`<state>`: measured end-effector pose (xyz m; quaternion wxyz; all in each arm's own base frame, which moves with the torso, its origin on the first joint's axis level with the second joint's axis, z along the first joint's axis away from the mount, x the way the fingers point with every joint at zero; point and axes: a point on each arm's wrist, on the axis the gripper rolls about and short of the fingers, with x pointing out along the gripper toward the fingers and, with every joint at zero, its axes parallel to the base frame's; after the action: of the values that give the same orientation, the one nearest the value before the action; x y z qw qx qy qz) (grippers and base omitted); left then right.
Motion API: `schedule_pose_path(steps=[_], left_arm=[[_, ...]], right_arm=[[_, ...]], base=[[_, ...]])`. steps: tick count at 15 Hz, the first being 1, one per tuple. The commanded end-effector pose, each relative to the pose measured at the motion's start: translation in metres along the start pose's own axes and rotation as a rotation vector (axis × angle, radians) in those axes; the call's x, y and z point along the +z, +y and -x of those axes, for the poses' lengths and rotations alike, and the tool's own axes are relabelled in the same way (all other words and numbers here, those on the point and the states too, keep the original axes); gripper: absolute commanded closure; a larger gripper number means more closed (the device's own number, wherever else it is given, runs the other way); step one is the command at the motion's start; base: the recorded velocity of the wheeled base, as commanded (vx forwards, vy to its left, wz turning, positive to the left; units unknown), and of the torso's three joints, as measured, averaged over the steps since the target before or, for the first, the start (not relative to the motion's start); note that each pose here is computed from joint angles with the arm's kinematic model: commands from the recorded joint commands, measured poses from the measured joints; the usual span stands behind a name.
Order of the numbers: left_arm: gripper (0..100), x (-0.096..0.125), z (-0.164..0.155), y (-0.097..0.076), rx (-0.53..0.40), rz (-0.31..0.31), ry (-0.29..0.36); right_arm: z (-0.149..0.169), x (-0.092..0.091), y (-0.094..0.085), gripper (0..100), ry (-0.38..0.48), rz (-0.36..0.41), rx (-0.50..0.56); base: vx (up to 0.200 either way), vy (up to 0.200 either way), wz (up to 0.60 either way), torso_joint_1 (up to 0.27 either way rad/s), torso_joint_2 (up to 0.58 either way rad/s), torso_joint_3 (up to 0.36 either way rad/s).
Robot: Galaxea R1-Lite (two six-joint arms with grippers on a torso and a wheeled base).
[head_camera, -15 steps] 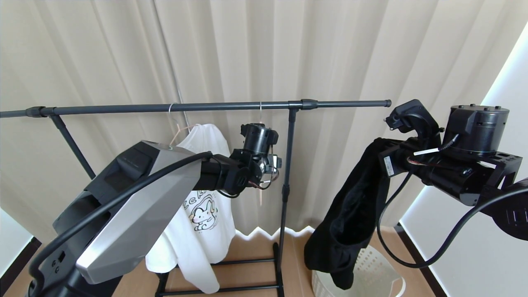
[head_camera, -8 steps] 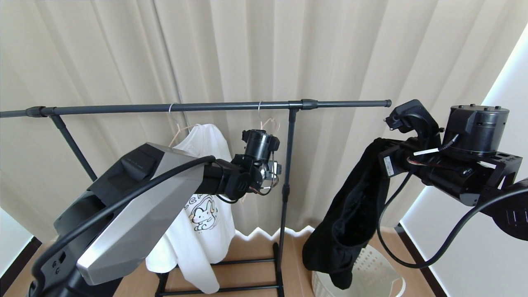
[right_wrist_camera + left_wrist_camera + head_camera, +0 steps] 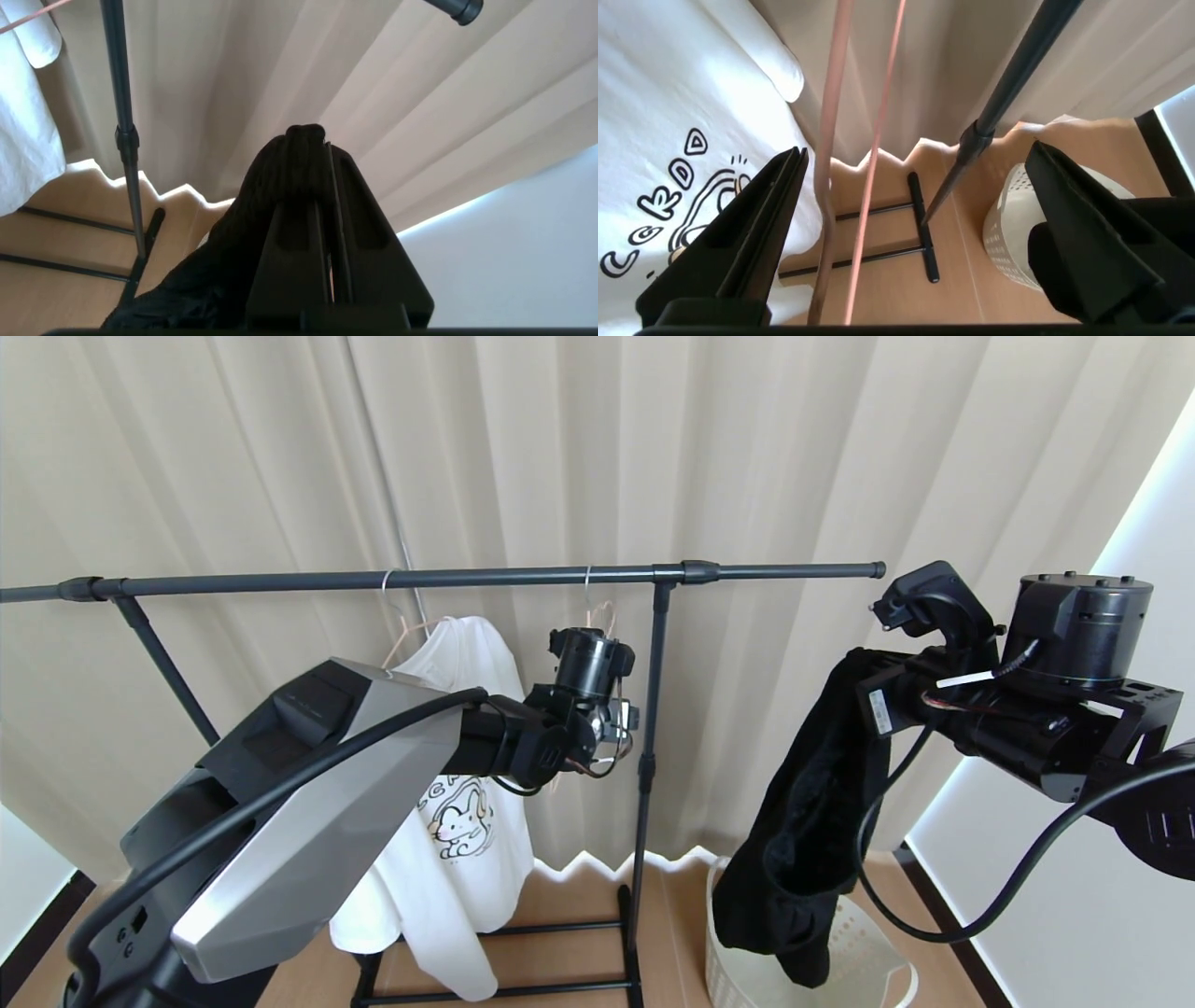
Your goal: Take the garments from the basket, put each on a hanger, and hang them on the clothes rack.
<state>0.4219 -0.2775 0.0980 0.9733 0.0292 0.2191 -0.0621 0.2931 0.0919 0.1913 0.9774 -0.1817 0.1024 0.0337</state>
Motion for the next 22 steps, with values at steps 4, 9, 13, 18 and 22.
schedule_pose_path(steps=[4,9,13,18,22], left_arm=[[0,0.0,-0.001,0.002,0.005,0.001,0.004],[100,-0.004,-0.004,-0.001,0.003,-0.003,0.009],[100,0.001,-0.002,0.002,0.004,0.007,-0.007],[100,0.009,0.004,0.003,0.0,0.015,-0.022],[100,0.019,0.018,0.003,0.024,0.021,-0.048]], right_arm=[[0.0,0.0,0.0,100,0.0,0.001,0.001],[0.0,0.0,0.0,100,0.0,0.001,0.001],[-0.001,0.0,0.0,100,0.002,0.001,0.0],[-0.001,0.0,0.0,100,0.002,0.001,0.0],[-0.001,0.0,0.001,100,0.001,0.002,0.003]], base=[[0.0,0.0,0.0,0.0,0.0,0.0],[0.0,0.0,0.0,0.0,0.0,0.0],[0.0,0.0,0.0,0.0,0.0,0.0],[0.0,0.0,0.0,0.0,0.0,0.0],[0.0,0.0,0.0,0.0,0.0,0.0]])
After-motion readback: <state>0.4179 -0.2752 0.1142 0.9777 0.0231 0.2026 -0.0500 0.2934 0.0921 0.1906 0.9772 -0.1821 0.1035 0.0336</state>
